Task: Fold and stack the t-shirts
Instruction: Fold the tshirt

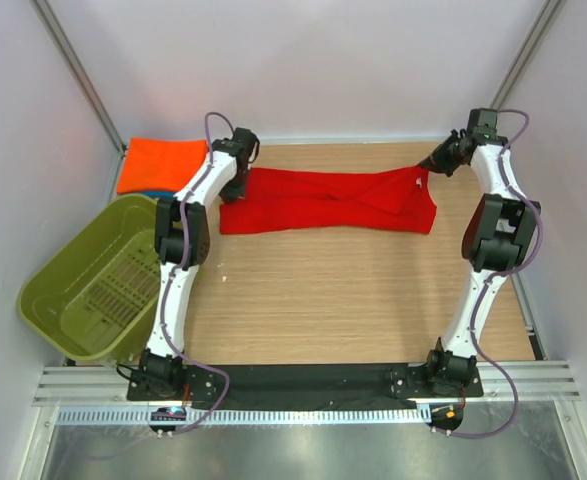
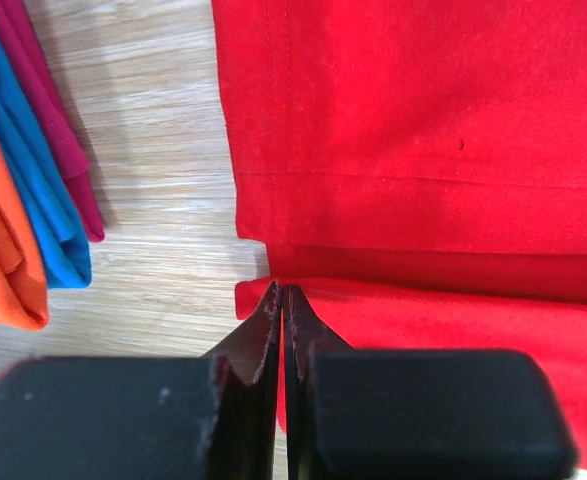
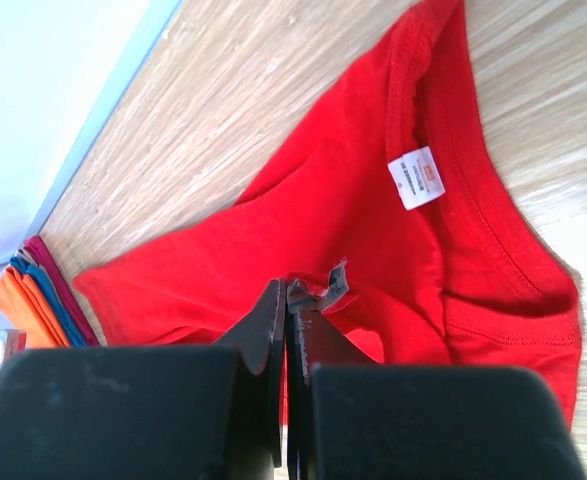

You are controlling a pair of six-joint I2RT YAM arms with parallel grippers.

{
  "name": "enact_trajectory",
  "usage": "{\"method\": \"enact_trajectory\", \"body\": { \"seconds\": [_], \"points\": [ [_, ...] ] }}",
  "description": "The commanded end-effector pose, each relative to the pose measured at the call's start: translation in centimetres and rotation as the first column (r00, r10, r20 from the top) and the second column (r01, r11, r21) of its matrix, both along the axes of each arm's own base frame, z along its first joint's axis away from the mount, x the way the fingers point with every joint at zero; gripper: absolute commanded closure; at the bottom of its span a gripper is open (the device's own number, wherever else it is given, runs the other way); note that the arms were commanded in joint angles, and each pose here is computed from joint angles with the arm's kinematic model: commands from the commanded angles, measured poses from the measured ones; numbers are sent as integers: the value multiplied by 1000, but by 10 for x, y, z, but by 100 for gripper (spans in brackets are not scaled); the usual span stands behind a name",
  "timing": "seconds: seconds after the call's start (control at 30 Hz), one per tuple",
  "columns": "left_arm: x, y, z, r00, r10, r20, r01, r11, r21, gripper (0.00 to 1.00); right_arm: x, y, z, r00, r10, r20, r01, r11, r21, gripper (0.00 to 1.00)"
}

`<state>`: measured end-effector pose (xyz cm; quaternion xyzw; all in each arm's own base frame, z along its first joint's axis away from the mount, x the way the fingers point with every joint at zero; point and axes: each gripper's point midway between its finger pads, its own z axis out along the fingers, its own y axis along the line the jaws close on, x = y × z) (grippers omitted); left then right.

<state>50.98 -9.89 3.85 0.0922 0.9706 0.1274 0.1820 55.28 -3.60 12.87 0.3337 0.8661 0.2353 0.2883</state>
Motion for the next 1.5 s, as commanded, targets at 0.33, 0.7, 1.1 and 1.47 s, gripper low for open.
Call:
{"method": "enact_trajectory", "body": {
  "seconds": [0.33, 0.7, 1.1, 1.47],
  "points": [
    [20, -2, 12, 996, 27, 79, -25, 999, -30, 100, 22, -8, 28, 993, 0, 122, 6, 999, -53, 99],
    [31, -2, 9, 994, 24, 102, -22, 1000, -19, 98, 22, -26, 25, 991, -40, 127, 50, 996, -75, 99],
    [14, 1, 72, 978, 91, 186, -91, 996, -10, 61, 48, 4, 12, 987, 50, 150, -61, 996, 71, 76],
    [-67, -39, 71, 991, 124, 56, -113, 979, -171, 55, -76, -21, -5, 951, -173, -257, 148, 983, -111, 46]
  ]
}}
